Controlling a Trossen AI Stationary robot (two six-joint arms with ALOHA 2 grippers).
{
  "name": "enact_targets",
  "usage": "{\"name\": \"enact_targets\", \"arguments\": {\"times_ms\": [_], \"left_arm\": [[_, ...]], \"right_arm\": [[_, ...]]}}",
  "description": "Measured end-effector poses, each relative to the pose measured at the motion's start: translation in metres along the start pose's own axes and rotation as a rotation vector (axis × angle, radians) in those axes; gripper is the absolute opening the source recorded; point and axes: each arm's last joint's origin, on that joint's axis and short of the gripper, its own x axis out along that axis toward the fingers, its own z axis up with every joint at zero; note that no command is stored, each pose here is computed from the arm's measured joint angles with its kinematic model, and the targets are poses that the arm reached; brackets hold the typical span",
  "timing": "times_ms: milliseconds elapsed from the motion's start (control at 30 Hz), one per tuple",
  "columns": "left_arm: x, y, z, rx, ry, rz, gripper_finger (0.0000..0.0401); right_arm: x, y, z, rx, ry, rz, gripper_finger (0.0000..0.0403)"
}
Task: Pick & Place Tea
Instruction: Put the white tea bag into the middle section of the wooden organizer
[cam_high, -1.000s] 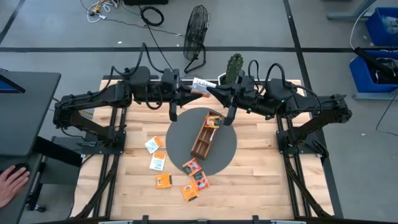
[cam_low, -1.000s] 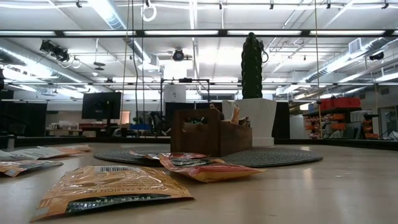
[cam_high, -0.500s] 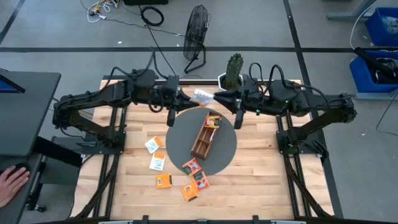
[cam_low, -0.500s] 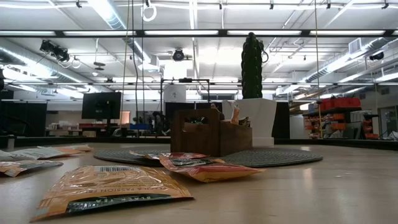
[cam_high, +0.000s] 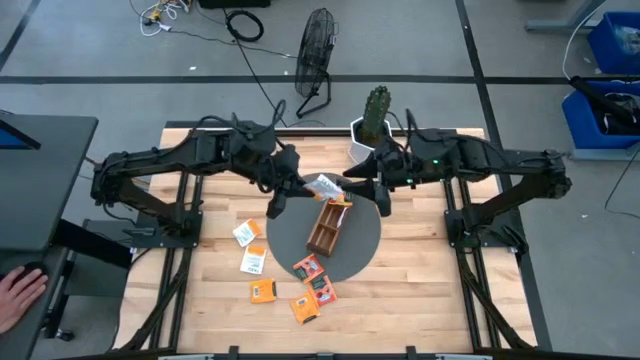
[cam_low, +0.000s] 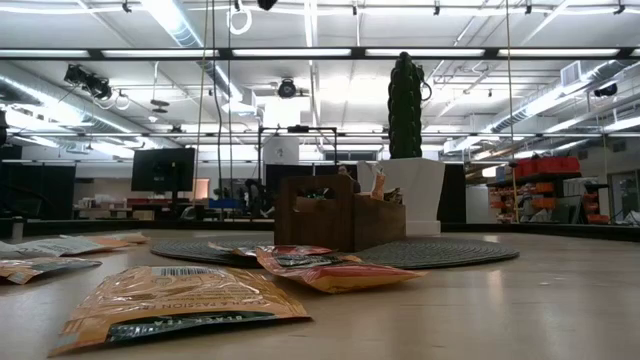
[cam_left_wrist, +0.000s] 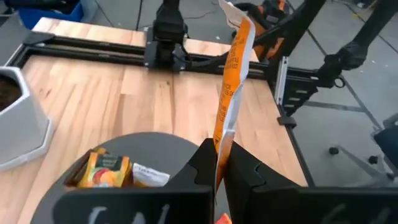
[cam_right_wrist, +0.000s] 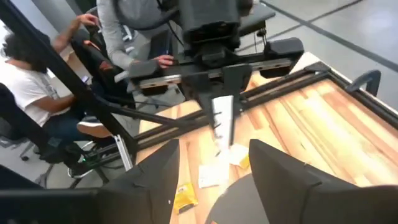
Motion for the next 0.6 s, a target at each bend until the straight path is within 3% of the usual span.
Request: {"name": "enact_targets", "arguments": {"times_ms": [600], "left_arm": [[0.022, 0.001, -0.009, 0.006, 0.085, -0.056, 0.0013]], "right_arm": [[0.054, -0.021, -0.02, 0.048, 0.232, 0.071, 0.0202]]}}
